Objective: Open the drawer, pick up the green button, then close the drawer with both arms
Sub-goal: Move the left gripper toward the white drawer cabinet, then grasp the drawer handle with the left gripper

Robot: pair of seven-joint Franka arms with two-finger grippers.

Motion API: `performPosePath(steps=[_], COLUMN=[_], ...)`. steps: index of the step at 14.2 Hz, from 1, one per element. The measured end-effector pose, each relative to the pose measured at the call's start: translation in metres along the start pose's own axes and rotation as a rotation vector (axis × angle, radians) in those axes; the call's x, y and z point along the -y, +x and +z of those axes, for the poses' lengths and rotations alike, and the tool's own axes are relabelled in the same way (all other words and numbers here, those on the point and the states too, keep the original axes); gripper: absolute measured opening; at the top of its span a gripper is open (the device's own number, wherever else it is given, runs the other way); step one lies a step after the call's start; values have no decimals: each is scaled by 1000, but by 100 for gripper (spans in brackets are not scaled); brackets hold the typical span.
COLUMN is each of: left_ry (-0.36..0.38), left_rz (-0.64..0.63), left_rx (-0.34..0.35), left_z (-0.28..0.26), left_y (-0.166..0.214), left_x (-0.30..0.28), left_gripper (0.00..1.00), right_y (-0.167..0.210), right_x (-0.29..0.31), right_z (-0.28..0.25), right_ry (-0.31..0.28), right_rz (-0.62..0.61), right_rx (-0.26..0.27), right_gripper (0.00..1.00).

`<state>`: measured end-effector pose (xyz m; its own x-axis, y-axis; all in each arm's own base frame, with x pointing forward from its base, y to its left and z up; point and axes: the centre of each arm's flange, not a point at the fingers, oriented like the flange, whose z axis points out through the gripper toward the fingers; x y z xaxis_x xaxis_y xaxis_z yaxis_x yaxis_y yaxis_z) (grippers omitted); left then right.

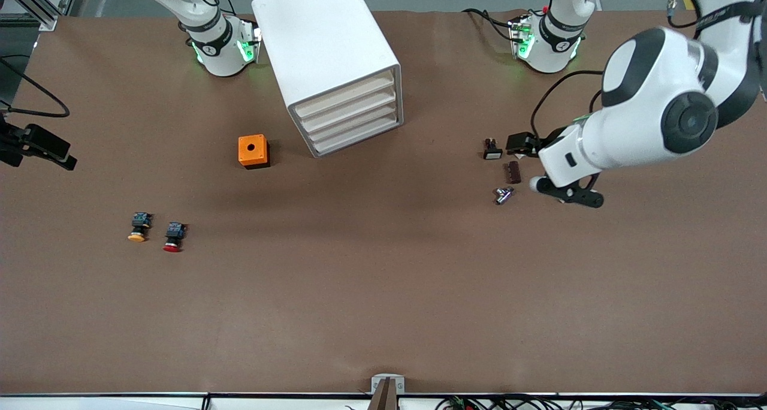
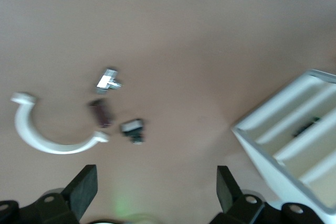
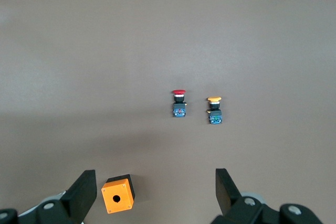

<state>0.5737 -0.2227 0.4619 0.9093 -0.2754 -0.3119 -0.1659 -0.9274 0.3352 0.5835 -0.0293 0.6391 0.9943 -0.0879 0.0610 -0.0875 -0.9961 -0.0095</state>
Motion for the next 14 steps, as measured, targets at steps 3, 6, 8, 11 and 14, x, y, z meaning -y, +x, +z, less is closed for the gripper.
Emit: performPosePath(steps=[3, 6, 8, 11, 14], left_ry=[-179, -346, -471, -638, -749], left_rz=[36, 130, 180, 237, 280], left_rx=[47, 53, 38, 15, -18], left_z=[46, 104, 150, 226, 294], left_y=[24, 45, 60, 70, 67], left_x=[0, -1, 4, 9, -11], left_gripper=[100, 100, 100, 100, 100], right_y=[0, 0, 0, 0, 0], right_x=[0, -1, -1, -2, -2], right_z=[0, 0, 0, 0, 0], right_ry=[0, 0, 0, 0, 0], right_rz=[0, 1, 2, 3, 3], right_rx=[0, 0, -1, -1, -1], right_gripper=[100, 100, 100, 100, 100])
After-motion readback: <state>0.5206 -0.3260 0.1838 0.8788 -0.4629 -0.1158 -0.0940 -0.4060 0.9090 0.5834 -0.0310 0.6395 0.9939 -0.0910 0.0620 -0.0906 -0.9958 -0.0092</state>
